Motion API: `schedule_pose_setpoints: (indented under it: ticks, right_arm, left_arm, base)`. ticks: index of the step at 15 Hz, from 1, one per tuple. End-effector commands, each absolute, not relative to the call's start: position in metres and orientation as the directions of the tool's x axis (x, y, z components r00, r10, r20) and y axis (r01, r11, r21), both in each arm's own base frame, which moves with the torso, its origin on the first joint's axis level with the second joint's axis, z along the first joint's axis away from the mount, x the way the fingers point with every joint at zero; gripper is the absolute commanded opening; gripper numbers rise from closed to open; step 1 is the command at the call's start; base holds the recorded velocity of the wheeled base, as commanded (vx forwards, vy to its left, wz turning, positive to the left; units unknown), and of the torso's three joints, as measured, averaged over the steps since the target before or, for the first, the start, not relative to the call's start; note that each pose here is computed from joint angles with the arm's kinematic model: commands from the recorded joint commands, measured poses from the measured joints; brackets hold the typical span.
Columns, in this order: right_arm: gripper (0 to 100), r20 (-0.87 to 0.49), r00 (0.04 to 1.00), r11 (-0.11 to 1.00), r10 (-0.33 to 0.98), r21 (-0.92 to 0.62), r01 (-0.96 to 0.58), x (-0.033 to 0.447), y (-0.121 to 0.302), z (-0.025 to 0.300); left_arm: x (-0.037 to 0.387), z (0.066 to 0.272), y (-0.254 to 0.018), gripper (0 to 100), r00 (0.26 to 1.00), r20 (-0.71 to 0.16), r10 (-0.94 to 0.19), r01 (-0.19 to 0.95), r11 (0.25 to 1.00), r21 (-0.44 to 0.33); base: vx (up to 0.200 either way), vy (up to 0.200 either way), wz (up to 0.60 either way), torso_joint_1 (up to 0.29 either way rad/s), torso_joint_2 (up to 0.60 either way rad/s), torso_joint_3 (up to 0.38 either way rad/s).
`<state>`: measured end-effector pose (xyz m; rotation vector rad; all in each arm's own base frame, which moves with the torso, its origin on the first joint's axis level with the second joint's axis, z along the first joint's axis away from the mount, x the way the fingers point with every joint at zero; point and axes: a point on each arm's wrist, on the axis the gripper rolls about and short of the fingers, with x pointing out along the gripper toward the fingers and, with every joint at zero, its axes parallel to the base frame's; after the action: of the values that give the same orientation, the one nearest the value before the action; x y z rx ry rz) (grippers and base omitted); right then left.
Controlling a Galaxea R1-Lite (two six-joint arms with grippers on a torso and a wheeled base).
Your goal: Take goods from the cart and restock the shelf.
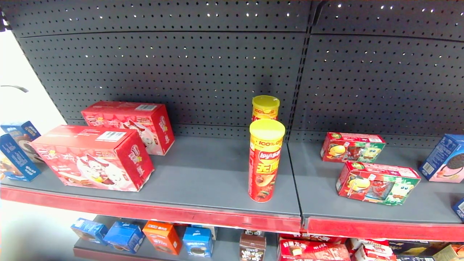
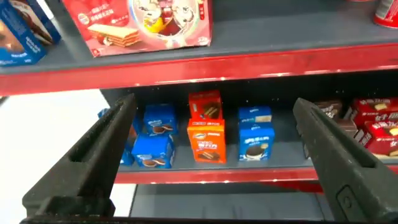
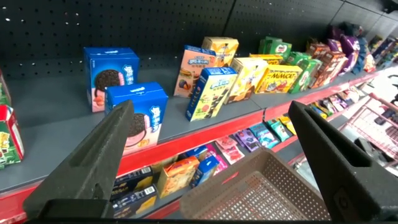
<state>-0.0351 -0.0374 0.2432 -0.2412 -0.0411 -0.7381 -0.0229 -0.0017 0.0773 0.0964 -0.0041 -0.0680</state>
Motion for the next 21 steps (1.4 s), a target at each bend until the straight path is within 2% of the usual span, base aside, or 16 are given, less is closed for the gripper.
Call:
schedule_pose_setpoints:
  ticks: [1, 4, 21]
  right_arm:
    - [100, 0.126, 0.737, 0.712, -0.664, -0.195, 0.675, -0.038, -0.038, 0.241]
    - [100, 0.129, 0.736, 0.712, -0.664, -0.190, 0.676, -0.039, -0.039, 0.241]
    - [100, 0.150, 0.728, 0.705, -0.668, -0.186, 0.685, -0.049, -0.043, 0.244]
  left_arm:
    - [-0.023, 0.076, -0.001, 100, 0.998, -0.003, -0.060, 0.060, 0.996, 0.072]
    - [-0.023, 0.076, 0.000, 100, 1.000, -0.002, -0.002, 0.002, 1.000, -0.003]
    - [-0.023, 0.076, 0.001, 100, 0.999, -0.003, 0.034, -0.034, 0.999, -0.020]
  base:
    - [0.000, 0.000, 0.00, 0.000, 0.00, 0.000]
    - [0.000, 0.000, 0.00, 0.000, 0.00, 0.000]
    - [0.000, 0.000, 0.00, 0.000, 0.00, 0.000]
